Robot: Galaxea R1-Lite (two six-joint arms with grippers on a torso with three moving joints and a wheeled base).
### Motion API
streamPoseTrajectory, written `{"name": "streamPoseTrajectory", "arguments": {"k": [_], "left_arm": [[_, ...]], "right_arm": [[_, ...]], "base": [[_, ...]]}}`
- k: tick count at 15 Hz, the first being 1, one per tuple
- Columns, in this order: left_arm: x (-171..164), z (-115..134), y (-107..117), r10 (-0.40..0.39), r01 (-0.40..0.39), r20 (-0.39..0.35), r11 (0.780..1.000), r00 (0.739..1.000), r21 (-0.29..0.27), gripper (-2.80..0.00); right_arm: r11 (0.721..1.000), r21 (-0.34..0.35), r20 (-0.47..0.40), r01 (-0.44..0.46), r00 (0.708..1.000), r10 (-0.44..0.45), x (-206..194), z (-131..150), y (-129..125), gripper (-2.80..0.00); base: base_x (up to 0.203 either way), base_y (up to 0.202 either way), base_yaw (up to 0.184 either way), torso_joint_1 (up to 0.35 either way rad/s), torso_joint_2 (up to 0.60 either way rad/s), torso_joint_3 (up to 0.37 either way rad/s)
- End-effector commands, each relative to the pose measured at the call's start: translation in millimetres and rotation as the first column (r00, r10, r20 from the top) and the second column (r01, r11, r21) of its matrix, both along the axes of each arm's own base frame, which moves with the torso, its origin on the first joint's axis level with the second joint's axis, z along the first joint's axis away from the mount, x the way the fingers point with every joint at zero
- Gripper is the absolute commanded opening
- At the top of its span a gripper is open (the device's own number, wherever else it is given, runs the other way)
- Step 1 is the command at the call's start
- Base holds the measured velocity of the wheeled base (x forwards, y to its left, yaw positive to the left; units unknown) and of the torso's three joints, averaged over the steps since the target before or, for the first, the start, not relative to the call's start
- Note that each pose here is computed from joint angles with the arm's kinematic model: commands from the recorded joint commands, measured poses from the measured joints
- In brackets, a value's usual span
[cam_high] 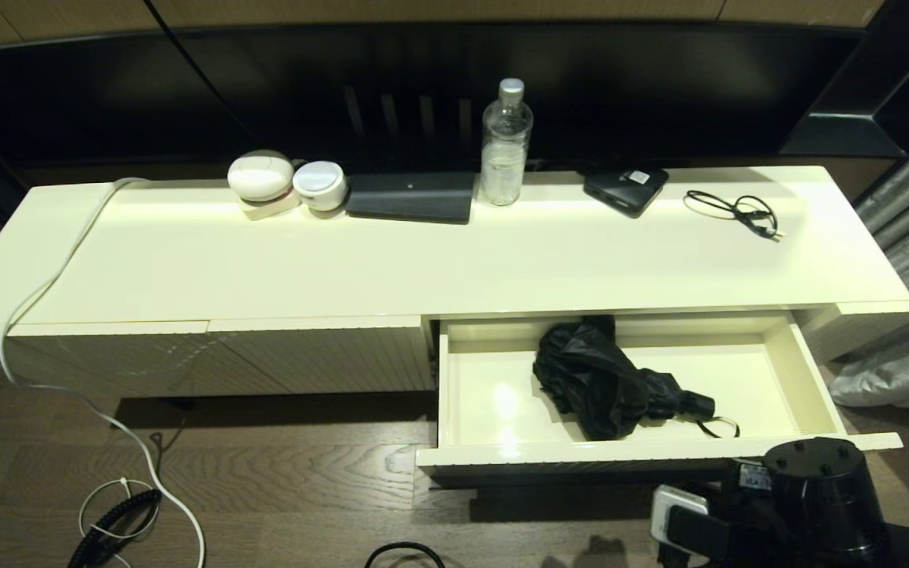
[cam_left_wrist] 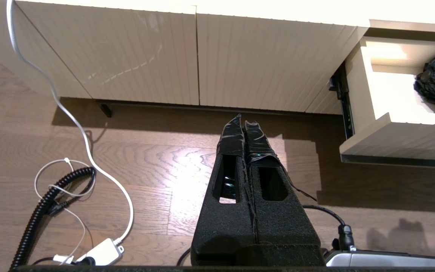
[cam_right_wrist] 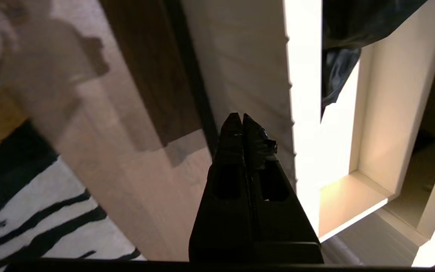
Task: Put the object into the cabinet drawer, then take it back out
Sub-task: Close the drawer
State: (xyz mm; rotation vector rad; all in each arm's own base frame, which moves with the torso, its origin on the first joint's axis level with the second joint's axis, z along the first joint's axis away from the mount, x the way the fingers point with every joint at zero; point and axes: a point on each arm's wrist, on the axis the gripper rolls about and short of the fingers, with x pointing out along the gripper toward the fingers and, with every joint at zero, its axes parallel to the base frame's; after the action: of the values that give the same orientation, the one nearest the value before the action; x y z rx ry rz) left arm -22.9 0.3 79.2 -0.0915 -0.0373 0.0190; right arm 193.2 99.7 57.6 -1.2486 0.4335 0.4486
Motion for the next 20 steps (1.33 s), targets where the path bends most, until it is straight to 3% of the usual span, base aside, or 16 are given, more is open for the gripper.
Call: {"name": "streamPoseTrajectory", "arguments": {"k": [1,8,20], "left_arm": [[-0.1,0.0,0.0,0.001,-0.001,0.002,1.0,1.0,-0.001,-2.8],[-0.1,0.0,0.0,-0.001,0.001,0.002,1.0,1.0,-0.001,-2.8],[-0.1,0.0,0.0,0.001,-0.001,0.002,1.0,1.0,-0.001,-2.8]], "right_arm": [[1.0,-0.016,-0.001,0.009,1.0,-0.009,8.1,-11.7,4.2,-2.8],[0.999,0.026,0.102,0.041,0.994,-0.043,29.1,-25.6,13.5,-2.8],[0.991,0.119,0.259,0.066,0.961,-0.095,69.5,-6.4,25.9,-2.8]], "base": [[0.0,0.0,0.0,0.0,0.0,0.0],[0.0,0.0,0.0,0.0,0.0,0.0],[0.0,0.0,0.0,0.0,0.0,0.0]]}}
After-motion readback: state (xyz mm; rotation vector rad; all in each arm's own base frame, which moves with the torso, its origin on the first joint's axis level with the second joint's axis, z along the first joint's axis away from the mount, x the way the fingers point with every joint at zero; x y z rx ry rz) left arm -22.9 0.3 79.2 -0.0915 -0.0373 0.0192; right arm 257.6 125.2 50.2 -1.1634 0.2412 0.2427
